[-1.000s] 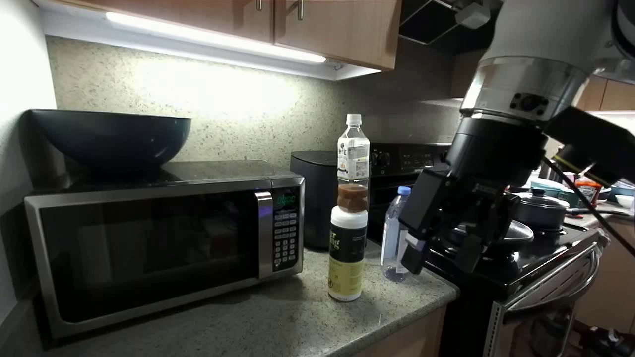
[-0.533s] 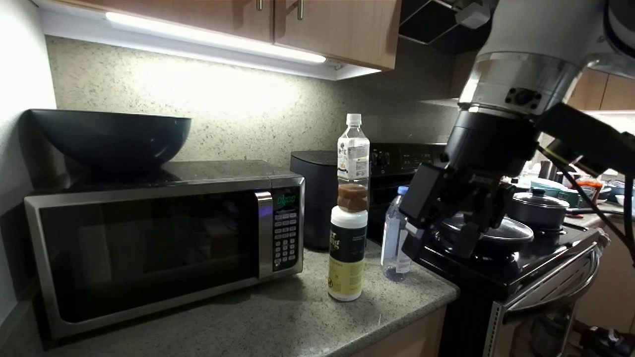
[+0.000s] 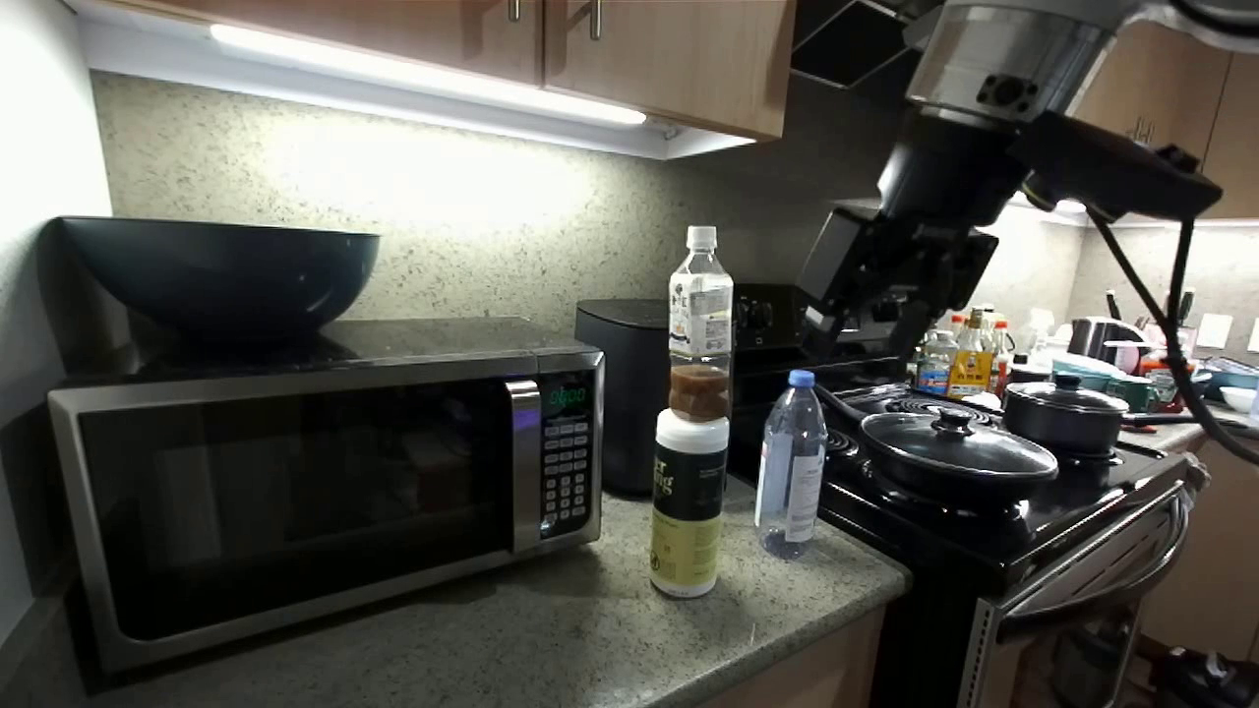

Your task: Put the bottle on top of the microwave

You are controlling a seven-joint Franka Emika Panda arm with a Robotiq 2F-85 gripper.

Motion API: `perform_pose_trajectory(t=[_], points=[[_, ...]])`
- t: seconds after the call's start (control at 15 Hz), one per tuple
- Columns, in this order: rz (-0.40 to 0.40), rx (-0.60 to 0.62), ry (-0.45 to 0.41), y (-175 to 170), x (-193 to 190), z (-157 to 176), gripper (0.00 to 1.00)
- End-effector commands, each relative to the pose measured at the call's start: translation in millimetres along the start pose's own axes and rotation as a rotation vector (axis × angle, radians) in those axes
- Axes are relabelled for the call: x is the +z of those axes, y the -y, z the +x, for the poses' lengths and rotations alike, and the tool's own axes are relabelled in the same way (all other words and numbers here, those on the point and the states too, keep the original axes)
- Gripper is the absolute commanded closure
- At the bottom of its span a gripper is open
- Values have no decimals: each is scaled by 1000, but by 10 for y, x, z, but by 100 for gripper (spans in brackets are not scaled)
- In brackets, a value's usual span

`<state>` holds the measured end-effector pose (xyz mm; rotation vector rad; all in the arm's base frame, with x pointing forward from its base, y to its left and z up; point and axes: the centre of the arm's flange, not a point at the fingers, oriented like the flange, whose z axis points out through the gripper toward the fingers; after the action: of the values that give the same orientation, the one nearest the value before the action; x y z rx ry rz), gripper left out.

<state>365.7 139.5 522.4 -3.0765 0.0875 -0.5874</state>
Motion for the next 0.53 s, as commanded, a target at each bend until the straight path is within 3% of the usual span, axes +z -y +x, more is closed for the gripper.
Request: perform_pose_trajectory(t=[0.0,0.07,0.47], points=[[-54,-30,-87,50,-213,205,0],[-25,-18,-46,-3,-154,112,0],[-24,-20,-52,6,-186,129,0]])
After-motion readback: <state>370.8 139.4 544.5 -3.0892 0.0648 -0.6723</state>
